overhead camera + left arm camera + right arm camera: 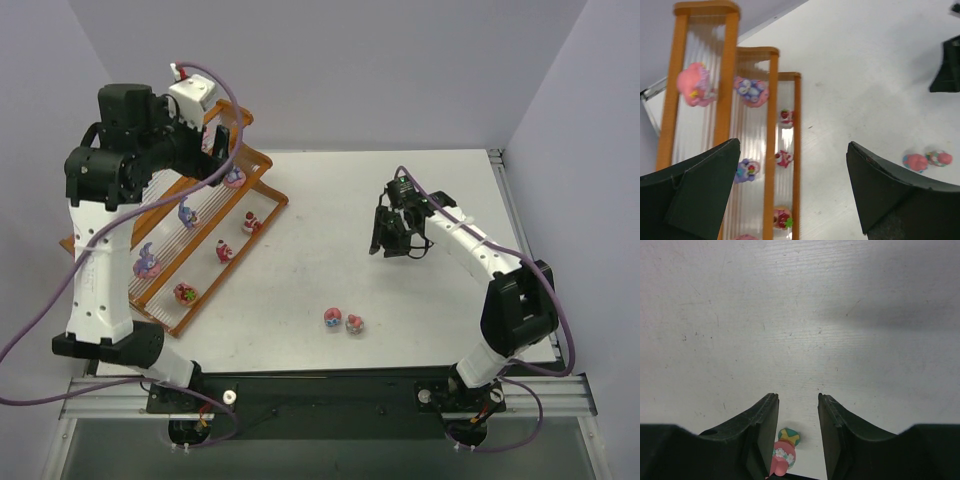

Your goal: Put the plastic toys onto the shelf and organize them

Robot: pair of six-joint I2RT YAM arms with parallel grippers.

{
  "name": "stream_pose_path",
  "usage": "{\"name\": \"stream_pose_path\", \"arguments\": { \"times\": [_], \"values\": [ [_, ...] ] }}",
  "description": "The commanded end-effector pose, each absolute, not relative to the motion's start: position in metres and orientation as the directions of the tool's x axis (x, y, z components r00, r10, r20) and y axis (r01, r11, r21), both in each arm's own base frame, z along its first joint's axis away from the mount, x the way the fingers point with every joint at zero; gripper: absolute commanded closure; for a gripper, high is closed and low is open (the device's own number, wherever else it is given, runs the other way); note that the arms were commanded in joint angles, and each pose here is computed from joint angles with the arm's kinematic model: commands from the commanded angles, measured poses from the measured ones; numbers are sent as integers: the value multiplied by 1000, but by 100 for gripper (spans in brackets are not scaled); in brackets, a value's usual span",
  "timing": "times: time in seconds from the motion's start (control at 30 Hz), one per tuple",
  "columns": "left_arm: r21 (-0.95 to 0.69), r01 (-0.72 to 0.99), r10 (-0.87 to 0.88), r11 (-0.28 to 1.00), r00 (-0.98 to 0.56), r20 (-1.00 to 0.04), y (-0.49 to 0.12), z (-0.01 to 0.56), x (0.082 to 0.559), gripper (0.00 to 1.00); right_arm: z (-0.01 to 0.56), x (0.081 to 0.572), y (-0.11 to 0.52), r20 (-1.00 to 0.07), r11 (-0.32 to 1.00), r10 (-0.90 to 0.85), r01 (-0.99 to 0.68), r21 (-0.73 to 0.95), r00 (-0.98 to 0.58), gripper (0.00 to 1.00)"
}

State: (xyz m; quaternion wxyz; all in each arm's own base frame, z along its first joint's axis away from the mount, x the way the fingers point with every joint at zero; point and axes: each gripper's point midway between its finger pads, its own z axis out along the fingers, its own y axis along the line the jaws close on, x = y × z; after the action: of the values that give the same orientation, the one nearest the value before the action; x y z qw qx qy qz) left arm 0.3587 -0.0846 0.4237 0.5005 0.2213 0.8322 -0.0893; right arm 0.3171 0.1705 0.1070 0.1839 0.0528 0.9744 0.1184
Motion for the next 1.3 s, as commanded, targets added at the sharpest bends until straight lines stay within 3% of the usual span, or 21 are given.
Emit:
{"name": "stream_pose_path", "arguments": {
  "times": [0.0, 0.07, 0.2, 0.37, 0.47, 0.63, 0.7, 0.97, 1.27],
  "values": [
    [-17, 610, 263, 792, -367, -892, -143, 413, 322, 3, 121, 301, 161, -352, 968, 161, 78, 238, -922, 62],
    [-42, 686, 245, 727, -316, -916, -177, 415, 297, 3, 121, 299, 156, -360, 970, 165, 85, 228, -918, 62],
    [-301, 723, 98, 622, -453, -886, -233, 364, 261, 3, 120, 293, 149, -366, 969, 184, 107, 221, -912, 62],
    [-407, 764, 96, 501, -516, -851, -289, 293, 207, 9, 112, 286, 141, -362, 972, 192, 126, 199, -912, 62],
    [-375, 802, 183, 466, -501, -846, -310, 257, 188, 14, 110, 283, 138, -364, 971, 200, 136, 194, -910, 62],
    [-333, 825, 304, 457, -497, -813, -328, 203, 183, 39, 107, 278, 135, -363, 970, 209, 146, 193, -908, 63],
    [-325, 829, 357, 456, -505, -786, -332, 176, 180, 44, 104, 274, 133, -361, 970, 213, 152, 189, -908, 63],
    [-255, 808, 419, 532, -513, -749, -336, 125, 194, 56, 103, 266, 128, -366, 968, 226, 166, 187, -903, 62],
    [-248, 814, 461, 526, -517, -721, -335, 107, 192, 59, 105, 265, 126, -376, 968, 228, 168, 185, -898, 63]
  ]
}}
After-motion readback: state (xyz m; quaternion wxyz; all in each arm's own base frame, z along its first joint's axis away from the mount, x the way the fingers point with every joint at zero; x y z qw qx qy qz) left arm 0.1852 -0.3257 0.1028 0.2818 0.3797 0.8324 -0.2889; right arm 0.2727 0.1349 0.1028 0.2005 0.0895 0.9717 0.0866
